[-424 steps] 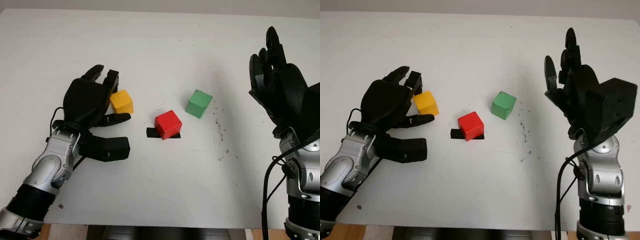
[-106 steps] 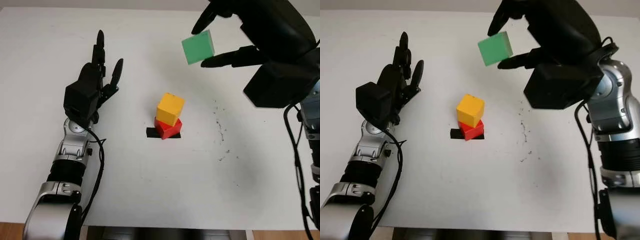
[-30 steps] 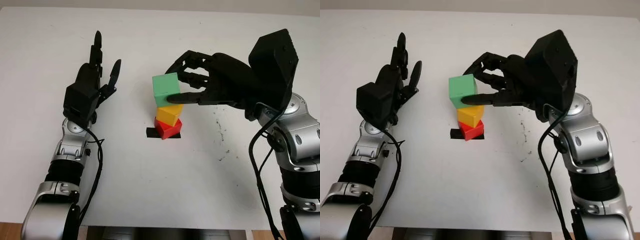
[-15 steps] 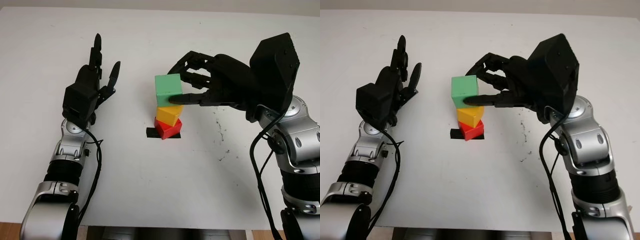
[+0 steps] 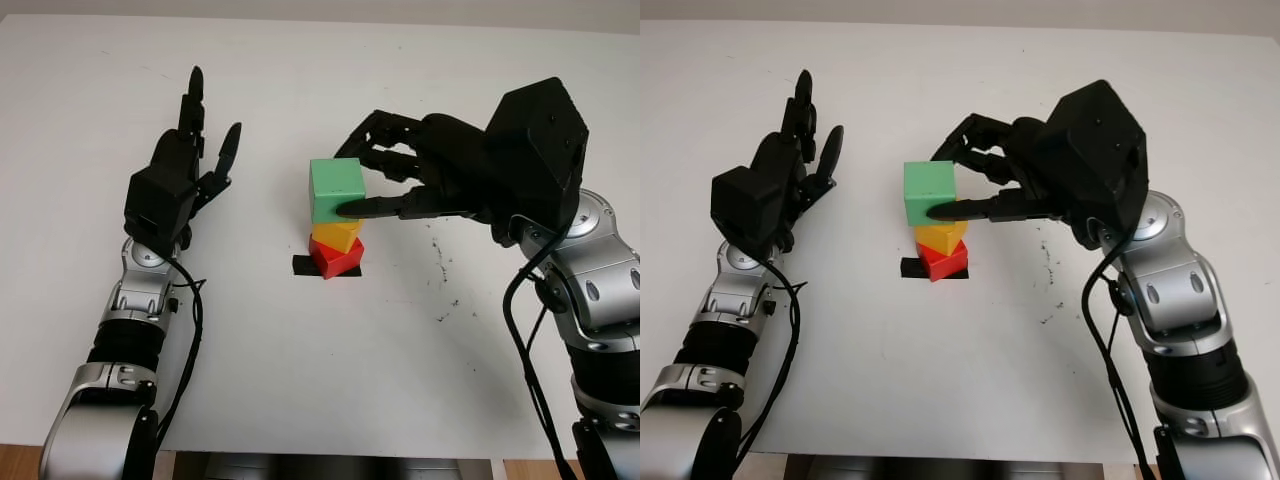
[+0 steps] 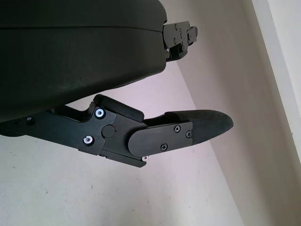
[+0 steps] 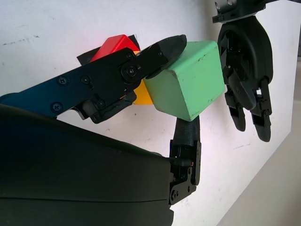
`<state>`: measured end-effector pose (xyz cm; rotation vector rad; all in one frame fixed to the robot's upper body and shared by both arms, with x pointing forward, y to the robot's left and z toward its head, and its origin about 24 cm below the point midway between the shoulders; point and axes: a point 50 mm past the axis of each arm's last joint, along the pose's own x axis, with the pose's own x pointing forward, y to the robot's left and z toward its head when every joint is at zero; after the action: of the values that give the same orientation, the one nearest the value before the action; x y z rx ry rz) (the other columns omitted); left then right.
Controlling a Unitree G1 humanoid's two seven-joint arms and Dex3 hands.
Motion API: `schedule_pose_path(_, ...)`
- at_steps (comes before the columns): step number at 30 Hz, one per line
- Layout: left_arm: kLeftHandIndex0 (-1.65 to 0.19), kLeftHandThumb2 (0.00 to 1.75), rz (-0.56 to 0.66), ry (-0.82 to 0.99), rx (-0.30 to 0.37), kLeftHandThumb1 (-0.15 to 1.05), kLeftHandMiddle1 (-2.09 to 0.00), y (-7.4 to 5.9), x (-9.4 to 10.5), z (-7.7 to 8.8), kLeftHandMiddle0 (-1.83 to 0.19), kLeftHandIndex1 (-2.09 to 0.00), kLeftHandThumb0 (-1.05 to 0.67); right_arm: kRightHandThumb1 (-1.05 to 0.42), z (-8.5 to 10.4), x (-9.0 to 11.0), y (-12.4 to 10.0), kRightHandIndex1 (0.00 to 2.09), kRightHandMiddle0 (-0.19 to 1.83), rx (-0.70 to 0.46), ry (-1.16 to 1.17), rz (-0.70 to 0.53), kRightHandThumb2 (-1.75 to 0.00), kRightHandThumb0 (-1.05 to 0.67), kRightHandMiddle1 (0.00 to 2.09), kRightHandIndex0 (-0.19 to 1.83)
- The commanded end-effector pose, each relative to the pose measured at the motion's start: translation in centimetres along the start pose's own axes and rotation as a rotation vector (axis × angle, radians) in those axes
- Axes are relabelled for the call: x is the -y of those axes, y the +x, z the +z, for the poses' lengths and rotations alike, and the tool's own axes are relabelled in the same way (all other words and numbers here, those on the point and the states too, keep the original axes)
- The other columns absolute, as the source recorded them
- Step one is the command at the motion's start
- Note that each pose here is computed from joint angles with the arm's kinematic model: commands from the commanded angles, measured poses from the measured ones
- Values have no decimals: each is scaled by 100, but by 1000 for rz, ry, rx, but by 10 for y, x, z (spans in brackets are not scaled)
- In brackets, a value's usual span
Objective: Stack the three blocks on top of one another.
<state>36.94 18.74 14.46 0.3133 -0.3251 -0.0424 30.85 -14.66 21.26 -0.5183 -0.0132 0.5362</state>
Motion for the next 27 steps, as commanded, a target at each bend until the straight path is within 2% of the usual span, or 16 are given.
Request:
schedule_pose_path(1, 15, 58, 6, 20, 16, 105, -6, 3, -6, 4, 15, -6, -76, -89, -5, -2, -2, 4, 16, -17, 3, 5, -5, -47, 150, 21)
schedule_pose_path(4, 15, 58, 5, 16, 17, 105, -5, 3, -6, 4, 15, -5, -76, -89, -6, -1, -2, 3, 11, -10, 29, 6, -5, -48, 148, 19)
schedule_pose_path(6, 16, 58, 4, 15, 19, 105, -5, 4, -6, 4, 15, -5, -75, -88, -4, 0, -4, 1, -1, 1, 10, 10, -5, -53, 140, 15)
schedule_pose_path(7, 16, 58, 4, 14, 21, 105, -5, 4, -6, 5, 15, -5, -75, -88, -3, 1, -6, 1, -6, 13, -28, 13, -5, -57, 130, 13)
schedule_pose_path(8, 16, 58, 4, 15, 22, 105, -5, 4, -6, 5, 15, -5, -75, -89, -2, 2, -8, 1, -9, 32, -66, 22, -5, -61, 110, 11)
schedule_pose_path(9, 16, 58, 4, 16, 22, 105, -5, 4, -6, 5, 15, -5, -75, -89, -1, 4, -9, 2, -13, 52, -88, 38, -5, -66, 77, 4)
schedule_pose_path(11, 16, 58, 4, 17, 21, 105, -5, 4, -6, 5, 15, -5, -76, -89, 0, 5, -11, 2, -18, 82, -102, 70, -5, -72, 33, -10)
schedule_pose_path(14, 16, 58, 1, 11, 23, 105, -5, 4, -6, 5, 15, -5, -75, -86, 4, 8, -16, 1, -19, 132, -125, 91, -5, -80, 6, -18)
schedule_pose_path(18, 15, 57, 1, 11, 28, 105, -6, 4, -6, 5, 15, -6, -75, -84, 14, 12, -24, 0, -19, 163, -160, 94, -5, -93, 0, -19)
schedule_pose_path(24, 16, 55, 0, -8, 24, 105, -5, 4, -4, 4, 15, -5, -76, -85, 24, 20, -40, 0, -19, 307, -97, 72, -6, -99, 0, -19)
schedule_pose_path(26, 16, 55, 0, -15, 18, 105, -5, 3, -3, 2, 16, -5, -76, -97, 23, 24, -48, 0, -19, 389, -31, -23, -10, -102, 0, -19)
schedule_pose_path(27, 16, 55, 2, -17, 16, 105, -5, 3, -3, 1, 16, -5, -76, -101, 20, 24, -51, 0, -19, 415, -1, -94, -29, -104, 0, -19)
